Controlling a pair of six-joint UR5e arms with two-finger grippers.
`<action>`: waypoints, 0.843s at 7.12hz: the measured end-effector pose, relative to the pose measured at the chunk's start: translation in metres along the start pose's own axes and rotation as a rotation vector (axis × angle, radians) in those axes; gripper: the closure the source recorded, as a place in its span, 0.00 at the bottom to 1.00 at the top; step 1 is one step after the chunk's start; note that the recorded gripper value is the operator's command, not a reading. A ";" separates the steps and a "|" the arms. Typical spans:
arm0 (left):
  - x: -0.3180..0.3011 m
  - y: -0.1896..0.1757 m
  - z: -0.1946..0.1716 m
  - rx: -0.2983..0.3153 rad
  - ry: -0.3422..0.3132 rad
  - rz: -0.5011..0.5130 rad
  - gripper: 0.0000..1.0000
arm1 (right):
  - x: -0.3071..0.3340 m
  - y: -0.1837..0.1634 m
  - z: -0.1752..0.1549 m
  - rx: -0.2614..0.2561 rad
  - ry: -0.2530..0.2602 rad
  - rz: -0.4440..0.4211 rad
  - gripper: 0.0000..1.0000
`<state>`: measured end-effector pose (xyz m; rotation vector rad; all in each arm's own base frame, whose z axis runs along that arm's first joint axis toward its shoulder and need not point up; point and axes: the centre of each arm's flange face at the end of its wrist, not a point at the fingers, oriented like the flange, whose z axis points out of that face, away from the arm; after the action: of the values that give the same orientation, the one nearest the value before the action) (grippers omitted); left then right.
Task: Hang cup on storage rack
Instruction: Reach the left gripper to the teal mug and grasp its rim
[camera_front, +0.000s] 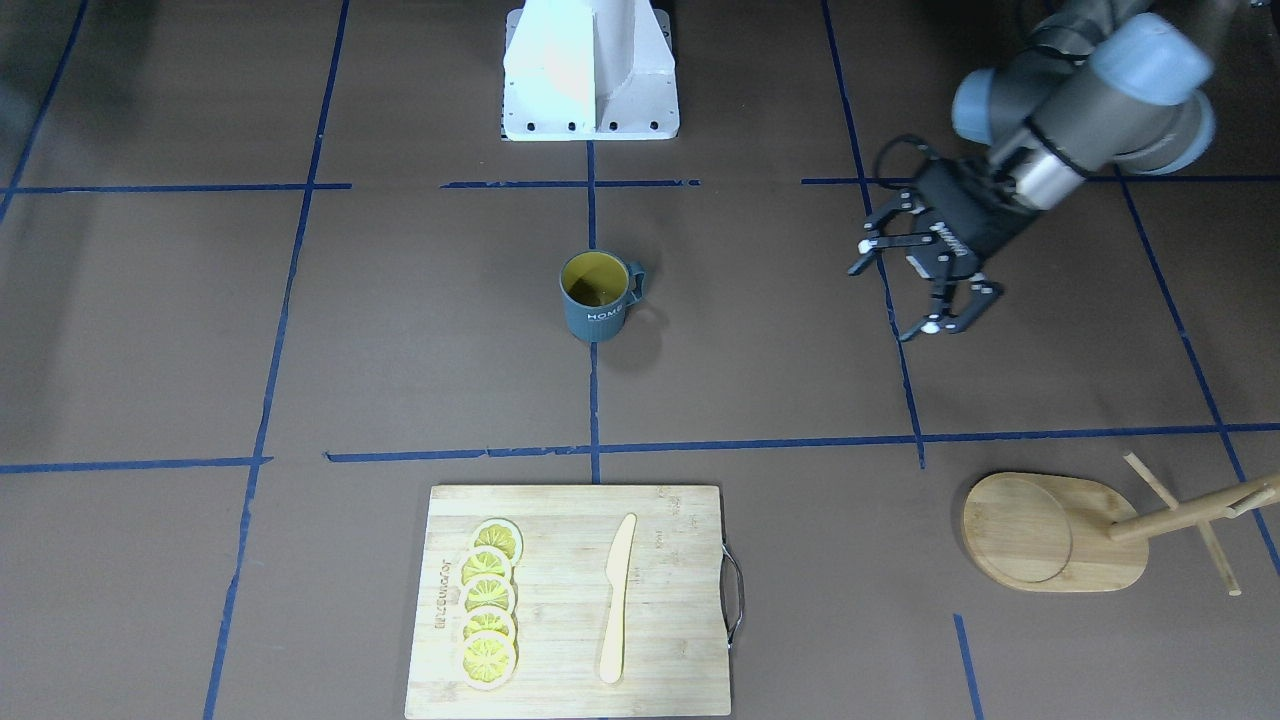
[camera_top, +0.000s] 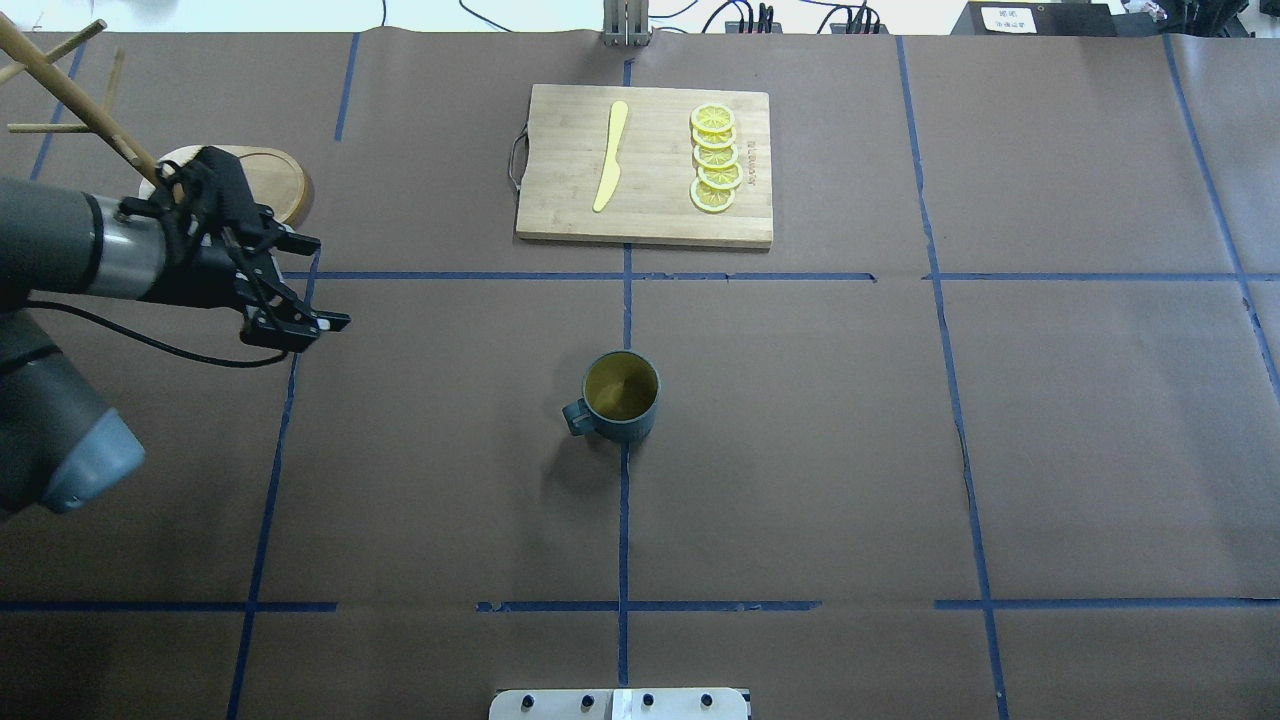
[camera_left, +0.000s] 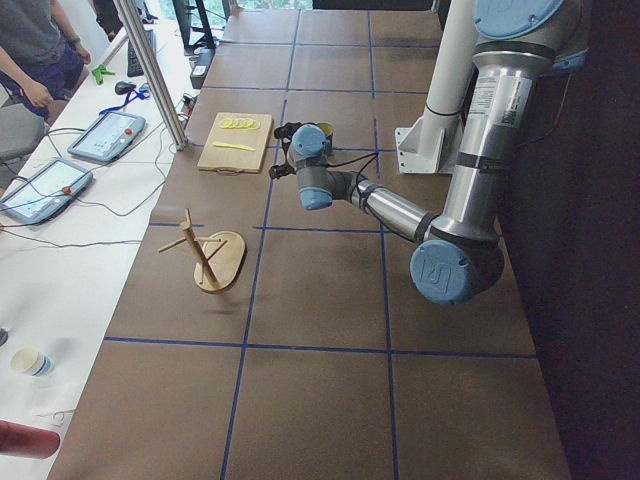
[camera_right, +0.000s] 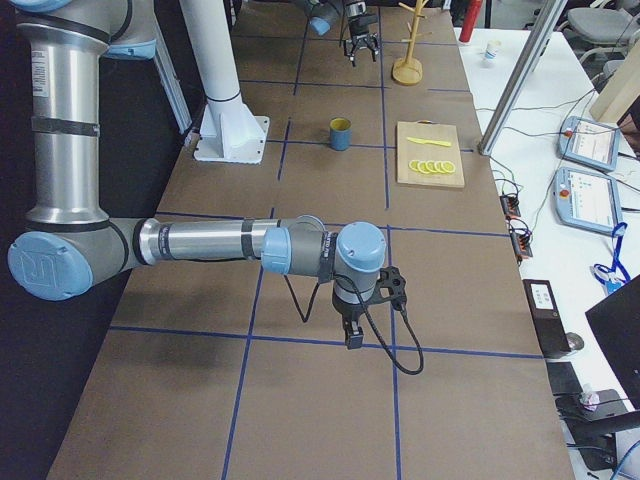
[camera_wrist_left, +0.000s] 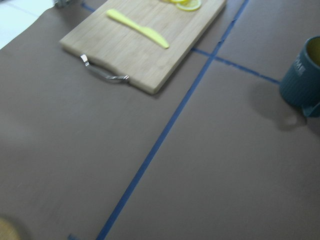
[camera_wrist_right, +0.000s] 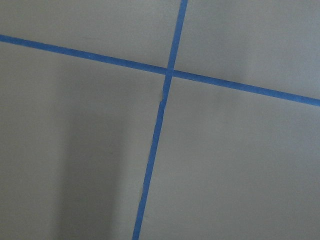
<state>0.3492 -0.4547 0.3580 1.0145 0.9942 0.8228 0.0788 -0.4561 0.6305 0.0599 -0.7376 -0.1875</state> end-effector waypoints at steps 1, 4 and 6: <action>0.046 -0.007 0.040 0.043 -0.007 0.010 0.01 | 0.000 -0.001 0.000 0.001 0.000 -0.001 0.00; 0.128 -0.030 0.121 0.133 0.011 0.029 0.02 | -0.001 -0.003 -0.002 0.004 0.001 -0.003 0.00; 0.149 -0.038 0.147 0.143 0.025 0.032 0.02 | -0.001 -0.004 -0.002 0.004 0.001 -0.004 0.00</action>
<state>0.5411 -0.3759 0.3108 1.1474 1.0723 0.8006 0.0789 -0.4597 0.6278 0.0655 -0.7366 -0.1897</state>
